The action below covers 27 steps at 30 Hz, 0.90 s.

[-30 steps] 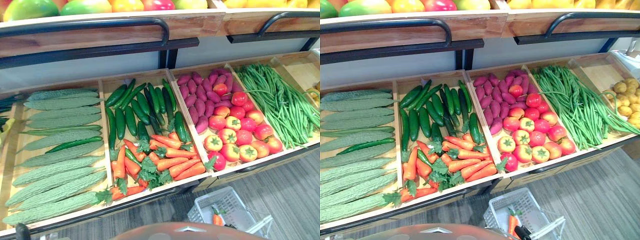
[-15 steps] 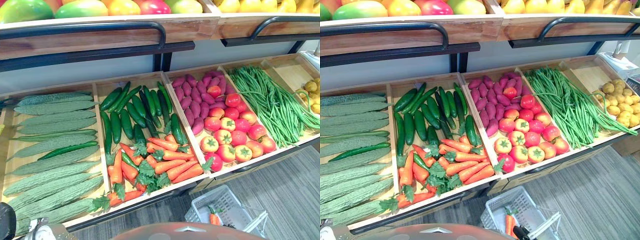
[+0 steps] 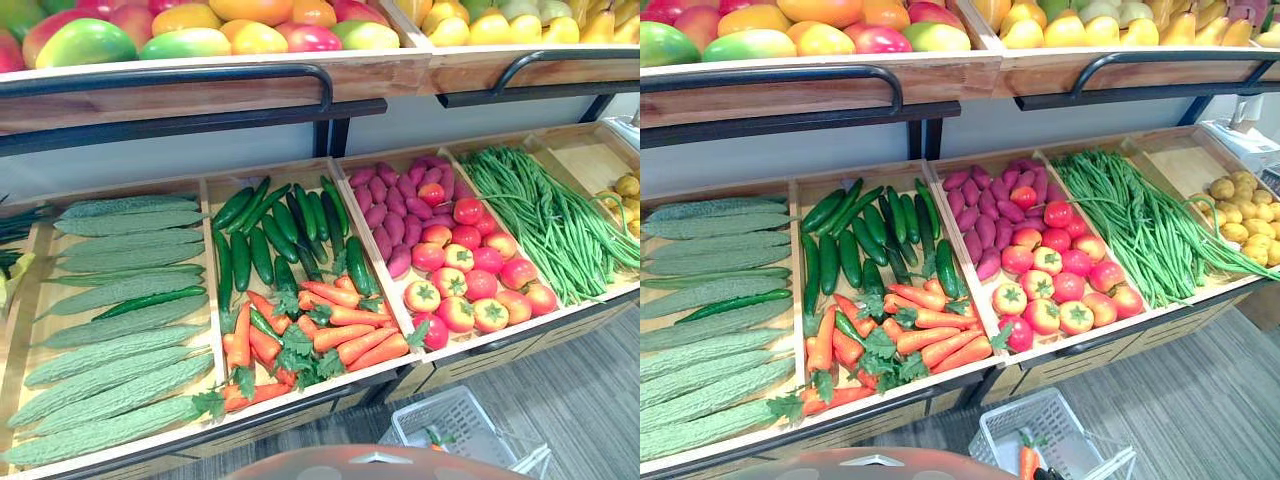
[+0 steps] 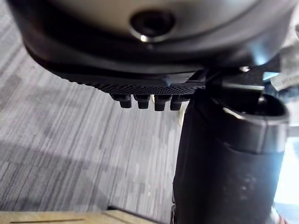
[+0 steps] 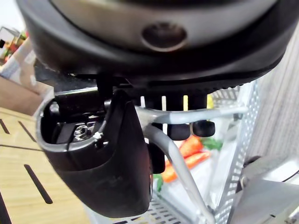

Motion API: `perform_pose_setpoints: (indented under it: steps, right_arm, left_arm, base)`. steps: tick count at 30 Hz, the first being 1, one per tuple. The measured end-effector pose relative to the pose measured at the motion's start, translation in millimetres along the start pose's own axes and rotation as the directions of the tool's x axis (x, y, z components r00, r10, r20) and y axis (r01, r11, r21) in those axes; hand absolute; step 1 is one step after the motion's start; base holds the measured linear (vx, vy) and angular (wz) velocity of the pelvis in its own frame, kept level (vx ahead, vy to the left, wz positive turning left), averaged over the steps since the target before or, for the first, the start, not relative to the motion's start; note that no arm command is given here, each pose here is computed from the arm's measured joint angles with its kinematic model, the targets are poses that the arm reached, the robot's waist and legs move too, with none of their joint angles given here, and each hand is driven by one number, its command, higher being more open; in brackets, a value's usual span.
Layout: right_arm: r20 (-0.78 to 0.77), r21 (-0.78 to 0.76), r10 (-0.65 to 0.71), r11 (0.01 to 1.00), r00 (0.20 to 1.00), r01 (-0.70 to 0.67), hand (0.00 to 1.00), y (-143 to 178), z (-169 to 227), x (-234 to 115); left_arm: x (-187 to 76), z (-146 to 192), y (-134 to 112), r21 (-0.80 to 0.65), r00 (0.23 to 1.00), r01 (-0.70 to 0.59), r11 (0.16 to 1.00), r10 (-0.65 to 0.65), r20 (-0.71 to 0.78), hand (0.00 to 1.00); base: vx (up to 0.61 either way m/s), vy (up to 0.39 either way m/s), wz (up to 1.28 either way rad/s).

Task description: Pick vegetable in the basket

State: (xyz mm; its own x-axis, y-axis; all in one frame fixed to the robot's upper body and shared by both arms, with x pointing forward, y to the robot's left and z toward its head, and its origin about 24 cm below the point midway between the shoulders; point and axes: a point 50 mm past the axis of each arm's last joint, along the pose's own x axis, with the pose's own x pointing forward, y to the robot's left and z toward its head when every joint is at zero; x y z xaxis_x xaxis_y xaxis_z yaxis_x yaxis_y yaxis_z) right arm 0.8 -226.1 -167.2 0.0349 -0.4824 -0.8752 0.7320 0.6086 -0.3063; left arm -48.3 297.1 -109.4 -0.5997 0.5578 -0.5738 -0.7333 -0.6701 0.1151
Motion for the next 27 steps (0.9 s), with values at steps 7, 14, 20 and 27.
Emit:
perform_pose_setpoints:
  steps: [7, 14, 20, 27]
  right_arm:
    - [0.0, -0.001, 0.008, 1.0, 1.0, -0.008, 0.0, 5, 6, 2]
    - [0.004, -0.024, 0.026, 0.999, 1.0, -0.026, 0.0, 11, 7, 1]
    - [0.014, -0.059, 0.046, 0.997, 0.999, -0.045, 0.0, 16, 6, -1]
    - [0.022, -0.068, 0.052, 0.996, 0.998, -0.051, 0.0, 17, 7, -1]
  left_arm:
    - [13, -5, 28, -0.04, 0.988, -0.143, 0.989, 0.14, -0.062, 1.0]
    - [11, -21, 35, 0.021, 0.985, -0.123, 0.992, 0.124, -0.12, 1.0]
    - [-21, -55, 0, 0.213, 0.969, 0.205, 0.955, -0.167, -0.183, 1.0]
    - [-40, -80, -6, 0.34, 0.891, 0.439, 0.832, -0.353, -0.285, 1.0]
  base:
    - [-0.02, -0.008, 0.11]
    - [0.0, 0.0, 0.01]
    - [0.0, 0.002, -0.04]
    - [-0.01, 0.011, -0.13]
